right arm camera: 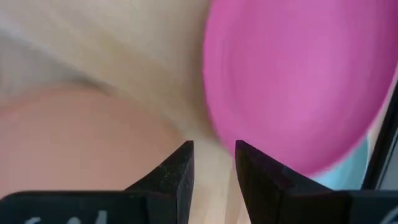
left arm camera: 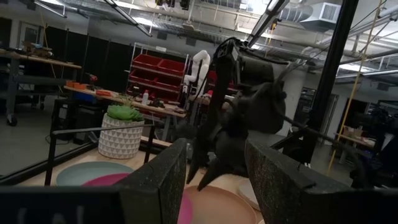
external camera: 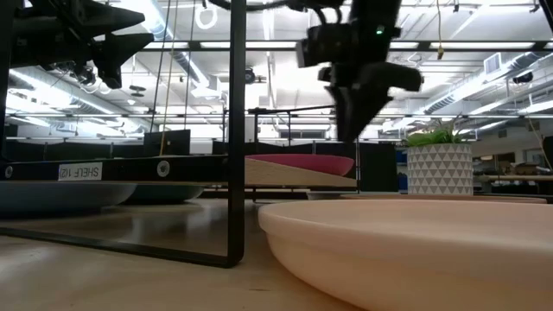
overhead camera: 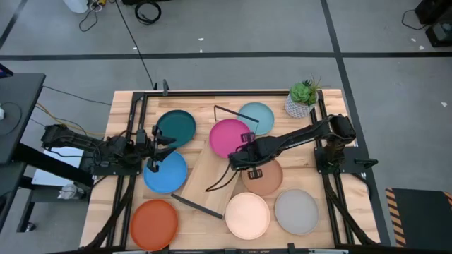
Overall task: Place and stack plates onto a shelf
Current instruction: Put the brown plate on the shelf
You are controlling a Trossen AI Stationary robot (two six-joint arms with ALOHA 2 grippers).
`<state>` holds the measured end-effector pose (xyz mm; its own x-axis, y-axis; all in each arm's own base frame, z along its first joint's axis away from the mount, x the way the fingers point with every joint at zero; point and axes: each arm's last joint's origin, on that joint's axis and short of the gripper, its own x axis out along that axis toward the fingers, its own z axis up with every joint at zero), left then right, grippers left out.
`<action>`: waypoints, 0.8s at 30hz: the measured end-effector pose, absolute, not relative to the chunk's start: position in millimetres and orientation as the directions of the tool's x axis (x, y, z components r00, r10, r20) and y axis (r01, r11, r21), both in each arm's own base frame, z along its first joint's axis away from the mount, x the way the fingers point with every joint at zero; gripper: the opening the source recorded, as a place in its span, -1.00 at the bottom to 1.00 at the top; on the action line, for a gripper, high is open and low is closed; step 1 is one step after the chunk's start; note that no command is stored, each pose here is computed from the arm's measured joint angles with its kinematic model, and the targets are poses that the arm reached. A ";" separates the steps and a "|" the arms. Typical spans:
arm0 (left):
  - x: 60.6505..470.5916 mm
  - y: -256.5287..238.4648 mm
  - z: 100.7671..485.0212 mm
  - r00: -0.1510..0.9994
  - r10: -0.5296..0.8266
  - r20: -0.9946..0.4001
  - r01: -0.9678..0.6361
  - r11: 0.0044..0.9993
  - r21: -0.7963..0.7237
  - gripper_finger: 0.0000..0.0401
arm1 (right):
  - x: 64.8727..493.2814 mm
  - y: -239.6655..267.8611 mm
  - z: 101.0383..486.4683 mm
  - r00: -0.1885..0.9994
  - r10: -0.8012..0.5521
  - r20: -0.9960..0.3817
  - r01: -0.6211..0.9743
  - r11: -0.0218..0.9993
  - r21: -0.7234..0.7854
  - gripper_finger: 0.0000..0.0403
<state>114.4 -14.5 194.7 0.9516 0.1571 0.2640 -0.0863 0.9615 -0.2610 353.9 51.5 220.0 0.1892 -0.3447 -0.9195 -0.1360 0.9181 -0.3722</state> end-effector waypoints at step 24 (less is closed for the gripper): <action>114.5 -14.4 194.5 0.952 0.158 0.262 -0.088 0.961 -0.261 -0.14 | 286.7 0.7 162.9 -0.037 -0.160 -0.986 0.080 0.984 -0.162 -0.40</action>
